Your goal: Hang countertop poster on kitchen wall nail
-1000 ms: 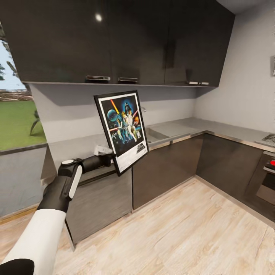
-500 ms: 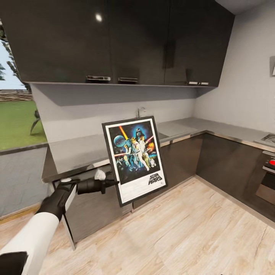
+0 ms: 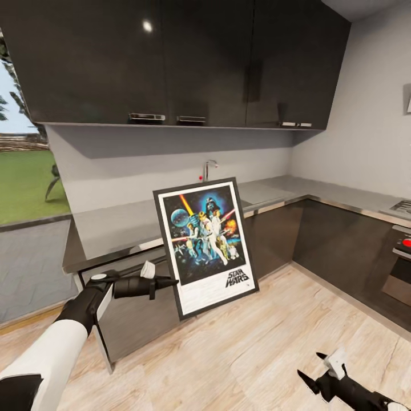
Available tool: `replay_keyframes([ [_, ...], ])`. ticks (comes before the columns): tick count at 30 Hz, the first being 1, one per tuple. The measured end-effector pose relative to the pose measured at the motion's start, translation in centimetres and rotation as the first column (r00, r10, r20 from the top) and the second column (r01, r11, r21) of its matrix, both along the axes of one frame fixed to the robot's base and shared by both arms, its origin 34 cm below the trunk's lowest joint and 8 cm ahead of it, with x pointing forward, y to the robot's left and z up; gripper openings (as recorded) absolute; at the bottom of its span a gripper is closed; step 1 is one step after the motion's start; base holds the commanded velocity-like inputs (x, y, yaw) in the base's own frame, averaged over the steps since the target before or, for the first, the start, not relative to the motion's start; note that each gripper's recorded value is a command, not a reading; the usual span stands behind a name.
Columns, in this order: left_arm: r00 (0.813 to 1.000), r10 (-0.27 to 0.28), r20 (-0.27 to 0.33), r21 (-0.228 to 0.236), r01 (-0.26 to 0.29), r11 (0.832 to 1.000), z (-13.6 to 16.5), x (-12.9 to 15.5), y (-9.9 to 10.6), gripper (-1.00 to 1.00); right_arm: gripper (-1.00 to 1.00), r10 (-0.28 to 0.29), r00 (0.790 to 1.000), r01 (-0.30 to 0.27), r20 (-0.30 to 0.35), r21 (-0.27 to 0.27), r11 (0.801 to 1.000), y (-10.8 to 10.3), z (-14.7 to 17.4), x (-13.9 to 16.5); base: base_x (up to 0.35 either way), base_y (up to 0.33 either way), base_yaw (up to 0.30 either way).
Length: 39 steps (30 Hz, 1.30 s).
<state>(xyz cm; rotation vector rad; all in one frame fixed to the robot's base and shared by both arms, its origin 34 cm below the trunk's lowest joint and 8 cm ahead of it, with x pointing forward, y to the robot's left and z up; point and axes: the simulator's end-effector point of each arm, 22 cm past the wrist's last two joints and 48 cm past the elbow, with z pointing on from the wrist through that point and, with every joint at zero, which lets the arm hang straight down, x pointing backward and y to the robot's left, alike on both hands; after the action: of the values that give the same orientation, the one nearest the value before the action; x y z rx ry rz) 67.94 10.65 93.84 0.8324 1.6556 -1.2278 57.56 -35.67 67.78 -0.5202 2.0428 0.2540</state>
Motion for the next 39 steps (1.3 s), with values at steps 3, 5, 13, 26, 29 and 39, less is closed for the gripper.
replay_keyframes([
  [3,1.000,-0.020,-0.003,-0.009,0.020,1.000,0.1,-0.5,-0.2,-1.00,1.00,0.098,0.995,-0.095,-0.037,0.077,0.993,1.0,1.7,0.0,0.000,0.000,0.000],
  [5,0.999,-0.043,-0.005,-0.018,0.043,0.999,0.2,-1.0,-0.3,-1.00,1.00,0.177,0.983,-0.170,-0.043,0.128,0.977,2.1,3.1,0.0,0.000,0.000,0.000],
  [13,0.994,-0.111,-0.015,-0.036,0.111,0.993,0.4,-2.5,-0.5,-1.00,1.00,0.482,0.874,-0.452,-0.060,0.263,0.852,5.1,6.4,-4.2,0.000,0.000,0.000],
  [26,0.972,-0.198,-0.125,-0.003,0.199,0.980,-3.4,-5.2,-1.7,-1.00,1.00,0.593,0.801,-0.545,-0.088,0.304,0.781,3.5,8.1,-7.2,0.000,0.000,0.000],
  [29,0.966,-0.204,-0.158,-0.002,0.206,0.978,-4.5,-5.7,-1.8,-1.00,1.00,0.581,0.809,-0.535,-0.088,0.297,0.791,3.4,8.0,-6.9,0.000,0.000,0.000],
  [39,0.948,-0.267,-0.173,0.061,0.281,0.958,-7.4,-7.9,-2.7,-1.00,1.00,0.552,0.830,-0.513,-0.082,0.278,0.812,3.3,7.8,-5.9,0.000,0.000,0.000],
])
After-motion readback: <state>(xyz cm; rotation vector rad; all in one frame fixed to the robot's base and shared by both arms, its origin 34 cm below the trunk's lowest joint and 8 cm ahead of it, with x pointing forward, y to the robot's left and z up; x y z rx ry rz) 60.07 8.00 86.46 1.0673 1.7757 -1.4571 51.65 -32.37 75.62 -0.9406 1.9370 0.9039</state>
